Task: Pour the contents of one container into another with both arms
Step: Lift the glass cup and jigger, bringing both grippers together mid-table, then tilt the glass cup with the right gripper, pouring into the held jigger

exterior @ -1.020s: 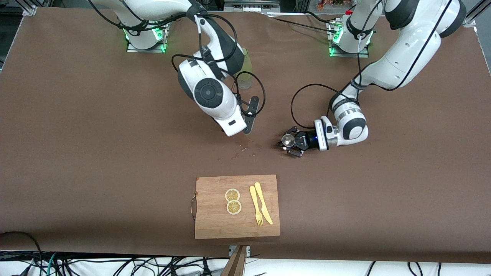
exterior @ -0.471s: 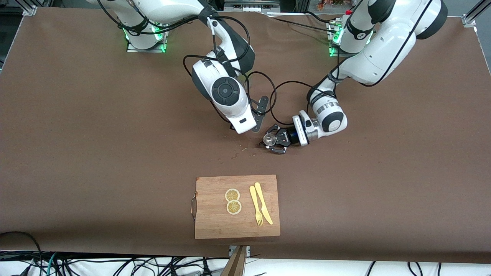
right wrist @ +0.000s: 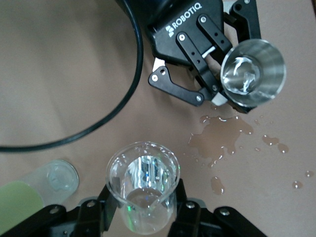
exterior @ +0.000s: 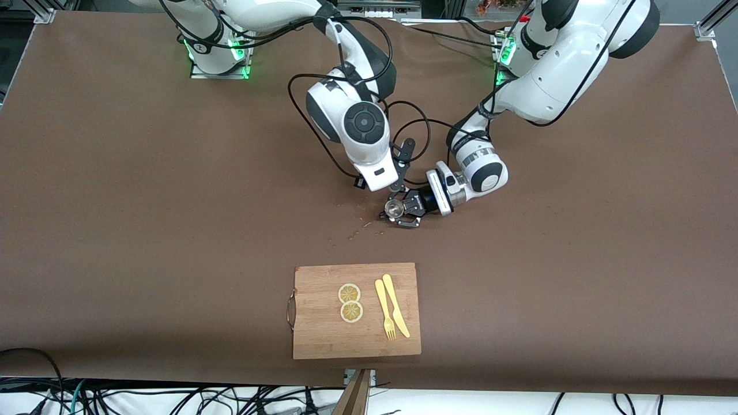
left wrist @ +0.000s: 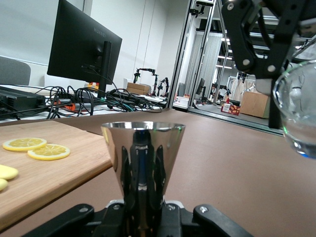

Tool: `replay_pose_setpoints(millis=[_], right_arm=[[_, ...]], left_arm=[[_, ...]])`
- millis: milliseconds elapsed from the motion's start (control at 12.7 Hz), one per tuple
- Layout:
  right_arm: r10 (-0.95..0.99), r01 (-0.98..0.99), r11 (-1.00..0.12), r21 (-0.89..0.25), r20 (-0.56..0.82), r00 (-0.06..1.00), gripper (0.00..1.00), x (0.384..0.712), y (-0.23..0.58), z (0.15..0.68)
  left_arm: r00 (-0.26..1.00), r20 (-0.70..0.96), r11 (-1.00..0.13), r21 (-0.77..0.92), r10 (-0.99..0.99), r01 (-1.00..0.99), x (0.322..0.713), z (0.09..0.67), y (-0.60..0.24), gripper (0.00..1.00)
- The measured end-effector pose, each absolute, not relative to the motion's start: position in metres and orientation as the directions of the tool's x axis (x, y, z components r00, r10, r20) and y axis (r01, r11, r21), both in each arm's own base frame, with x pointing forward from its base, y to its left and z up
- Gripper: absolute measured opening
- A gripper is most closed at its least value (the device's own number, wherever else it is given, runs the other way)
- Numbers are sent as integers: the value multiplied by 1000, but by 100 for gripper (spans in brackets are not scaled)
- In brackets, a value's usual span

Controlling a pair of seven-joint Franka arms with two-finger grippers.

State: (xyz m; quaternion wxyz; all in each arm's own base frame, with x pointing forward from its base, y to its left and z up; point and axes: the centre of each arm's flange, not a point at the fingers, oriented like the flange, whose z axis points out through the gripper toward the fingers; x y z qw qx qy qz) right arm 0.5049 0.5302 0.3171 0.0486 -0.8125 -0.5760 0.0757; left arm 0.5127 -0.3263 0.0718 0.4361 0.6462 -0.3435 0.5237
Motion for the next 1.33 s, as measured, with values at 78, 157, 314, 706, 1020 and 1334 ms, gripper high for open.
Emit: replay_pose_setpoints(millis=[78, 157, 314, 706, 1020, 1334], right_arm=[[940, 926, -341, -161, -74, 333, 49, 505, 530, 315], [936, 923, -350, -158, -78, 342, 49, 507, 528, 314], [930, 917, -368, -154, -77, 360, 49, 517, 519, 315], [914, 904, -405, -138, -72, 398, 49, 535, 504, 319], [902, 897, -431, -99, -55, 428, 49, 555, 496, 321], [898, 896, -440, -65, -57, 437, 49, 568, 493, 315]], left_arm=[[216, 976, -382, 205, 13, -901, 511, 72, -330, 9], [216, 976, -380, 205, 13, -902, 509, 72, -332, 9], [211, 977, -383, 200, 14, -902, 507, 73, -337, 9], [209, 978, -397, 199, 21, -896, 505, 74, -342, 9], [217, 976, -405, 210, 28, -890, 497, 73, -354, 9], [222, 974, -424, 215, 32, -880, 490, 72, -362, 9]])
